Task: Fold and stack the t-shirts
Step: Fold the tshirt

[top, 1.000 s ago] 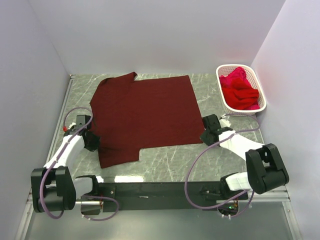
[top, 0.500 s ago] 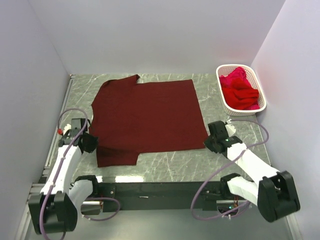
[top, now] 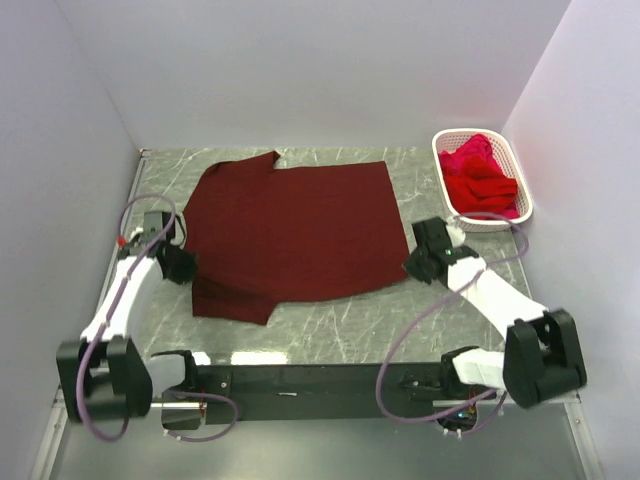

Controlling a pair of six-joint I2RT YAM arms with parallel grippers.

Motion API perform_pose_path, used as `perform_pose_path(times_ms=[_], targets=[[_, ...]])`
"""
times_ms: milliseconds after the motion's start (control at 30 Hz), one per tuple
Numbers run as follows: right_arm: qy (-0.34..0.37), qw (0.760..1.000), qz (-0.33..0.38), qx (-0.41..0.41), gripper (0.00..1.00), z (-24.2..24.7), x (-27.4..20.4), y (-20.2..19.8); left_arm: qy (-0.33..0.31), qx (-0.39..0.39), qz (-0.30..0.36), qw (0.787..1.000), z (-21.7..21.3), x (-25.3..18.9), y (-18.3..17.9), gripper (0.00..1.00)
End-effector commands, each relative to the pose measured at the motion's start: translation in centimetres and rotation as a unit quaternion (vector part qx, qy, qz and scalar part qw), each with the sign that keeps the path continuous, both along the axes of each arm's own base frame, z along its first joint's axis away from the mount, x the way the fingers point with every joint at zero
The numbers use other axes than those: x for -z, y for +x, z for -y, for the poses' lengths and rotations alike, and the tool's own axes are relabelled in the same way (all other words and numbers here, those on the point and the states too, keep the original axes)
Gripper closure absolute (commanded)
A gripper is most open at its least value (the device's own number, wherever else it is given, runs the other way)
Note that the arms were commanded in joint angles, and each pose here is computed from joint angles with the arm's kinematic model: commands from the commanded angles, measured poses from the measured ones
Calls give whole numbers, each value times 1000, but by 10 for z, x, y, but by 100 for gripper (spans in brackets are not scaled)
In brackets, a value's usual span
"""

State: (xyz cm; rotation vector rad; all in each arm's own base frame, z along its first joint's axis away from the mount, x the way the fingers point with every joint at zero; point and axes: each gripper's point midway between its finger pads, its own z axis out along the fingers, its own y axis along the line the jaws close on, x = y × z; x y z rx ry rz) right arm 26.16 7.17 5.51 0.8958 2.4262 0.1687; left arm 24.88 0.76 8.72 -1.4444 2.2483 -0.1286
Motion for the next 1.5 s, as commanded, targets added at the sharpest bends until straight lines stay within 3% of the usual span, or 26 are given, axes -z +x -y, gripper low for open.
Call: perform_pose_path(times_ms=[0,367,1000,1467], targets=[[-2,999,38,-11,100,-6,-24,45,14,14,51,999,-7,-27,47,99],[0,999,31,-13,100,-13,-24,121,-3,36,32,999,-13,-17,118,99],[12,1000,17,-1,100,-4,-4,157,-35,42,32,998,-28,-5,159,99],[7,999,40,5,100,1,-25,183,-58,47,51,996,-35,-11,175,99]])
